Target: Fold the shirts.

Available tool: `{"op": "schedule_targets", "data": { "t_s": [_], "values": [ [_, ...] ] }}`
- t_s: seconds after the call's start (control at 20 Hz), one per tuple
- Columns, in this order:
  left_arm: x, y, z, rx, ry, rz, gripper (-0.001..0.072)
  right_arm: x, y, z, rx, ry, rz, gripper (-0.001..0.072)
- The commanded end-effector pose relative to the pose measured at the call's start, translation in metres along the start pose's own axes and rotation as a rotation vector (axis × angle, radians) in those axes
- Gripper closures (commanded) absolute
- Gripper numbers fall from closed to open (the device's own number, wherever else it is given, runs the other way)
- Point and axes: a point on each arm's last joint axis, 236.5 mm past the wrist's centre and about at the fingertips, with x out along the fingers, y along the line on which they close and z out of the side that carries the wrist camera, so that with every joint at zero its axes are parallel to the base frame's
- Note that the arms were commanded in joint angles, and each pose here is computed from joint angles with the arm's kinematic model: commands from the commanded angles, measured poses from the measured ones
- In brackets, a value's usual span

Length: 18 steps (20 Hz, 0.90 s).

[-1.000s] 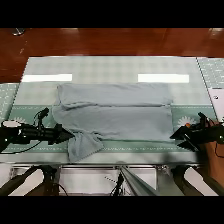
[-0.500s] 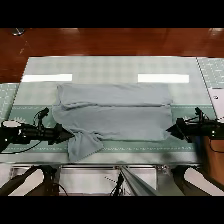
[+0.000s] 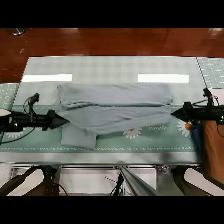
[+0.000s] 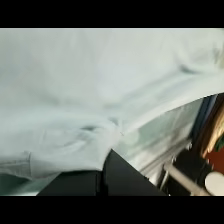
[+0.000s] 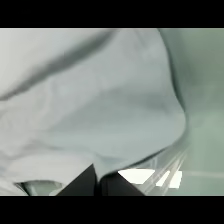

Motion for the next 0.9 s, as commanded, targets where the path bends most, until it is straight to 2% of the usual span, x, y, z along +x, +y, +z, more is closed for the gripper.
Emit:
{"op": "schedule_targets", "data": {
  "t_s": [0.0, 0.4, 0.65, 0.7, 0.75, 0.8, 0.85],
  "values": [
    [-0.018, -0.012, 0.074, -0.015, -0.165, 0.039, 0.0689, 0.000, 0.039, 0.052, -0.091, -0.072, 0.004, 0.0683],
    [0.001, -0.038, 0.198, -0.030, -0.210, 0.032, 0.0689, 0.048, 0.056, 0.146, -0.036, -0.078, -0.002, 0.0684],
    [0.033, -0.021, 0.213, -0.029, -0.127, 0.030, 0.0688, 0.070, 0.054, 0.171, 0.004, -0.084, 0.051, 0.0683],
    [0.043, -0.016, 0.208, -0.040, -0.099, 0.031, 0.0653, 0.075, 0.058, 0.173, -0.009, -0.086, 0.087, 0.0632],
    [0.050, -0.013, 0.203, -0.056, -0.071, 0.028, 0.0318, 0.079, 0.059, 0.175, 0.006, -0.087, 0.109, 0.0291],
    [0.051, -0.014, 0.196, -0.063, -0.038, 0.024, 0.0007, 0.079, 0.060, 0.176, -0.009, -0.089, 0.119, 0.0088],
    [0.043, -0.010, 0.191, -0.062, -0.013, 0.033, -0.0001, 0.071, 0.060, 0.177, -0.029, -0.094, 0.120, 0.0092]
  ]
}}
